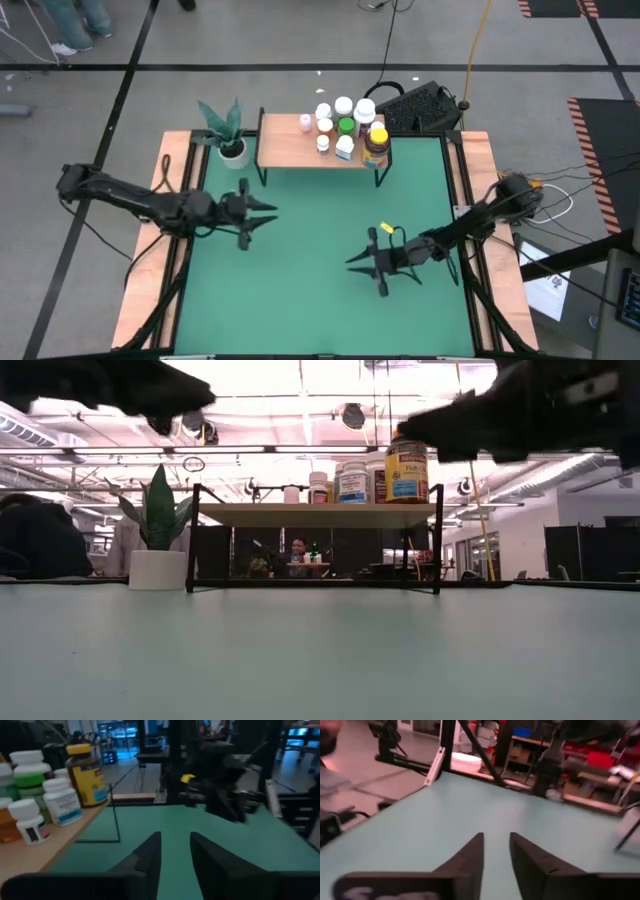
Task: Pick and place medicine bottles onto shelf by color
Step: Return to Home Position
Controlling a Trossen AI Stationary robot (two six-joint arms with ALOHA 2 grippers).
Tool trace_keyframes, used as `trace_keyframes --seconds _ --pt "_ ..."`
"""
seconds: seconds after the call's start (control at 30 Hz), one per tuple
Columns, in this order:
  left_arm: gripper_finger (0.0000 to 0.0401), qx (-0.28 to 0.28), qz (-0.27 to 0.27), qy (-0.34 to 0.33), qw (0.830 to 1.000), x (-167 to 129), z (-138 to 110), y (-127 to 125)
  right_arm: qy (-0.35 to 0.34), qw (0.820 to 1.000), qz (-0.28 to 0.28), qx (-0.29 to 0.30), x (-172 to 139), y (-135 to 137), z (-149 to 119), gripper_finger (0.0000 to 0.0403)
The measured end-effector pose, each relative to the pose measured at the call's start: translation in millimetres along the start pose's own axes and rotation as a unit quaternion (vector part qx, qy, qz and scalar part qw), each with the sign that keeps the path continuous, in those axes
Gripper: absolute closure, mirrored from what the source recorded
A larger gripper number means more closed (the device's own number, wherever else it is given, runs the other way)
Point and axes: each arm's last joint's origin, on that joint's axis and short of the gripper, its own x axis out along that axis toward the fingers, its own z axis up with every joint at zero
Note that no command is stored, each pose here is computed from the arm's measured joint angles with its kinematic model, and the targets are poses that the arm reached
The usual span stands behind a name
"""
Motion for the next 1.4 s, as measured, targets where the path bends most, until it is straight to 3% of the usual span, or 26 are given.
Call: trace_keyframes --seconds 0.2,0.4,0.67,0.9,1.1,1.4 --pt "0.0334 0.026 0.005 -0.010 1.000 -31 11 -2 -0.027 0.998 -0.031 -0.048 -27 -27 34 0.0393" --pt "0.0371 0.034 0.012 0.007 0.999 -47 10 2 -0.065 0.996 -0.045 -0.030 -68 -48 58 0.0396" --pt "0.0397 0.061 0.006 0.009 0.998 -53 -7 1 -0.090 0.994 -0.044 0.037 -111 -55 51 0.0402" --pt "0.0379 0.061 0.020 -0.007 0.998 -58 -18 6 -0.105 0.994 -0.020 0.032 -122 -54 43 0.0402" --pt "0.0396 0.057 0.029 -0.017 0.998 -61 -31 9 -0.090 0.995 -0.019 0.027 -124 -55 40 0.0403" --pt "0.0379 0.057 0.052 -0.053 0.996 -70 -25 16 -0.062 0.997 -0.029 0.029 -136 -66 36 0.0403"
